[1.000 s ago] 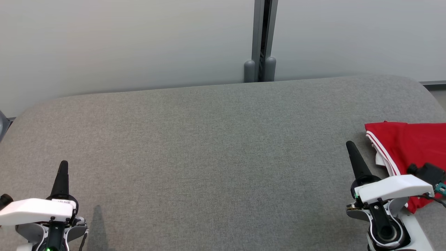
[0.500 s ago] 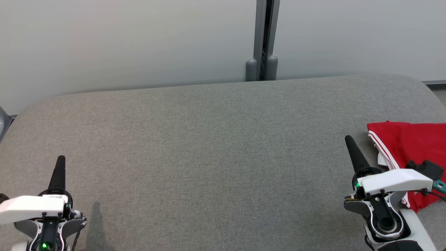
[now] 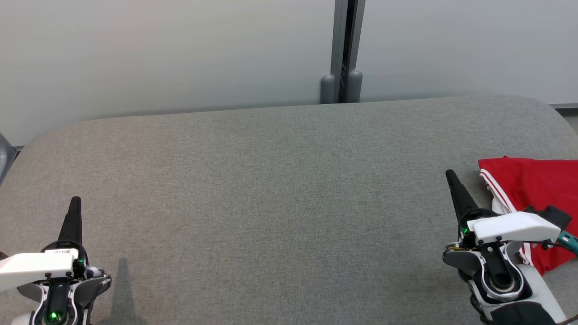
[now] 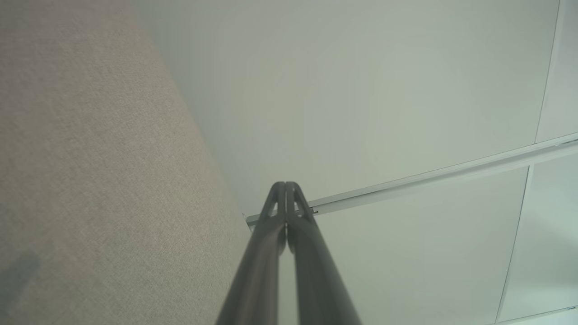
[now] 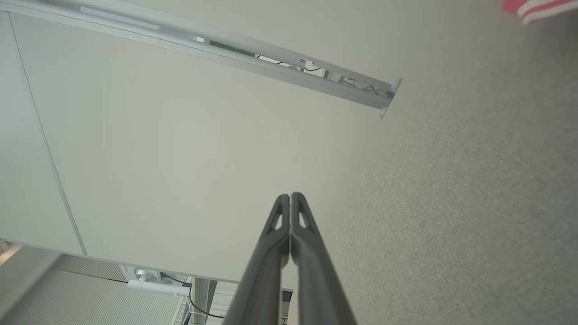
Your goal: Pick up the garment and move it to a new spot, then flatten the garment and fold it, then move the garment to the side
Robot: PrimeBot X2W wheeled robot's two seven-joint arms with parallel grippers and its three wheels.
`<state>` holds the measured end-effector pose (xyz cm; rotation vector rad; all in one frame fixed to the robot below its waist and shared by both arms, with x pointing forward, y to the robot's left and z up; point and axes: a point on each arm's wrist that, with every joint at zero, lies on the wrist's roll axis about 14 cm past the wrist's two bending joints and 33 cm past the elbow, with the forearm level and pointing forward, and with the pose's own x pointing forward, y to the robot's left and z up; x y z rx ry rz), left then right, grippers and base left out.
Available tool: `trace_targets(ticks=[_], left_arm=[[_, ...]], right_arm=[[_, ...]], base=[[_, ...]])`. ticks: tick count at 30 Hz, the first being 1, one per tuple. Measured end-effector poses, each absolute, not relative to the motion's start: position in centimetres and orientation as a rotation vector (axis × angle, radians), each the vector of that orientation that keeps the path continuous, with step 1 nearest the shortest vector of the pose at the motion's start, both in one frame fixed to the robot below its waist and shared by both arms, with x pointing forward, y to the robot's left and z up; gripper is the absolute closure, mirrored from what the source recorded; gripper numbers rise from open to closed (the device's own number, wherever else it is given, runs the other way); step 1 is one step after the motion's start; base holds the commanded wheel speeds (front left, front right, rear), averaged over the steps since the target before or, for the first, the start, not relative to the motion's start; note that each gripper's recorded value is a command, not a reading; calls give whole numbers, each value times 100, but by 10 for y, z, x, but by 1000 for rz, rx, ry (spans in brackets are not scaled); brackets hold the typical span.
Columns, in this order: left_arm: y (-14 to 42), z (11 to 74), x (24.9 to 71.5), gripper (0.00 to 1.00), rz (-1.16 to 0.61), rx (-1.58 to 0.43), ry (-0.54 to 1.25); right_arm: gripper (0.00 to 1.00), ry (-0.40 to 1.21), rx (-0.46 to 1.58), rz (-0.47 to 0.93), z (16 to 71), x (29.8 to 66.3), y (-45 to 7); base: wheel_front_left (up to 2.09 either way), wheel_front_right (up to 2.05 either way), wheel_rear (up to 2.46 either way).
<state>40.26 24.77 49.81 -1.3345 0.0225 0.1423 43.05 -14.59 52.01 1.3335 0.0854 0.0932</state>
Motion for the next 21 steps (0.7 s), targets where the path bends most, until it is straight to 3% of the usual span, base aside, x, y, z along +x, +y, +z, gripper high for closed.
trace_targets(ticks=[21], left_arm=[[252,505,407,100,121,-1488,-36]], right_arm=[[100,103,1486,80,519,440,-142]], base=[[0,0,0]])
